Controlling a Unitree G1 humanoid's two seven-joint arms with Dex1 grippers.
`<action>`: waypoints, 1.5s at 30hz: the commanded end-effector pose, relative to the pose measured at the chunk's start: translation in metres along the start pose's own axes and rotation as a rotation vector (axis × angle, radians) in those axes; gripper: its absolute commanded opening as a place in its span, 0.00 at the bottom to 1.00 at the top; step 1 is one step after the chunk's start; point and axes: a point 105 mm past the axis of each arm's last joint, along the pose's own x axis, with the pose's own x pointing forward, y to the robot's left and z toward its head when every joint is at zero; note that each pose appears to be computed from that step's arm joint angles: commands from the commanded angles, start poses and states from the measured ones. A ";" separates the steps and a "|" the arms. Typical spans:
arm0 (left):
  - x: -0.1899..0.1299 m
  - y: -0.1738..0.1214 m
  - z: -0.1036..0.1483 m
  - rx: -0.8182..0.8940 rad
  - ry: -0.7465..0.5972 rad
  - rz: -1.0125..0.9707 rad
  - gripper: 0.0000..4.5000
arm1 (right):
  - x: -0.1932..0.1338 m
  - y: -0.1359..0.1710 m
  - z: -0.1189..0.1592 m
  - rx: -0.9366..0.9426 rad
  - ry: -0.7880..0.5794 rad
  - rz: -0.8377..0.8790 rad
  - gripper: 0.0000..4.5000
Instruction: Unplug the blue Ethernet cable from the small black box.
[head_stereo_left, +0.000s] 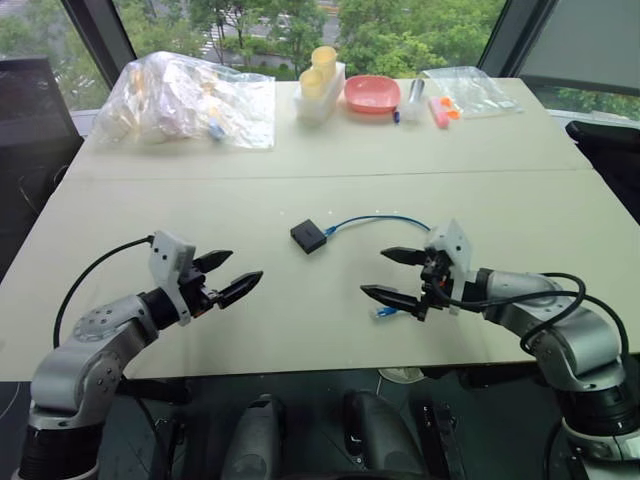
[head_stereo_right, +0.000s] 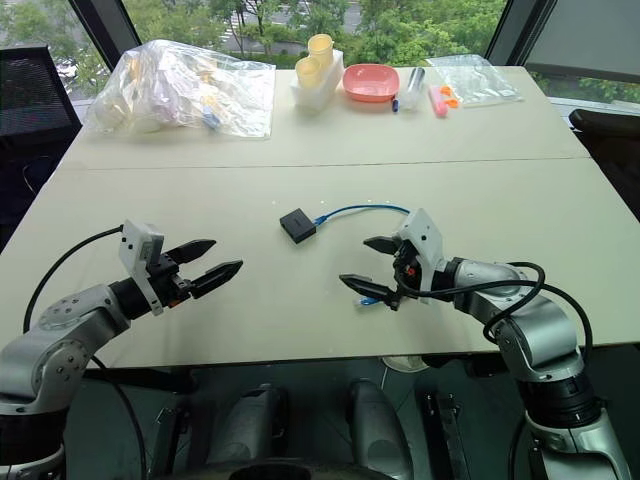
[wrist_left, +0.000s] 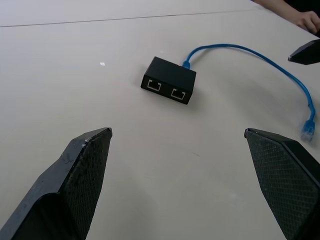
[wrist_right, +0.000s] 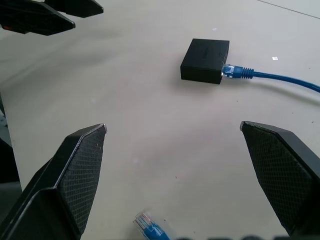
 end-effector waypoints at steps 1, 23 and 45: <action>0.002 0.000 0.007 0.059 -0.017 -0.011 0.99 | 0.000 -0.003 0.010 -0.067 -0.012 0.011 1.00; -0.009 0.020 0.034 0.126 0.148 -0.296 0.99 | 0.110 -0.092 0.043 -0.848 0.489 0.196 1.00; -0.025 0.008 0.018 0.096 0.115 -0.095 1.00 | 0.152 -0.068 0.030 -1.294 0.711 0.286 0.00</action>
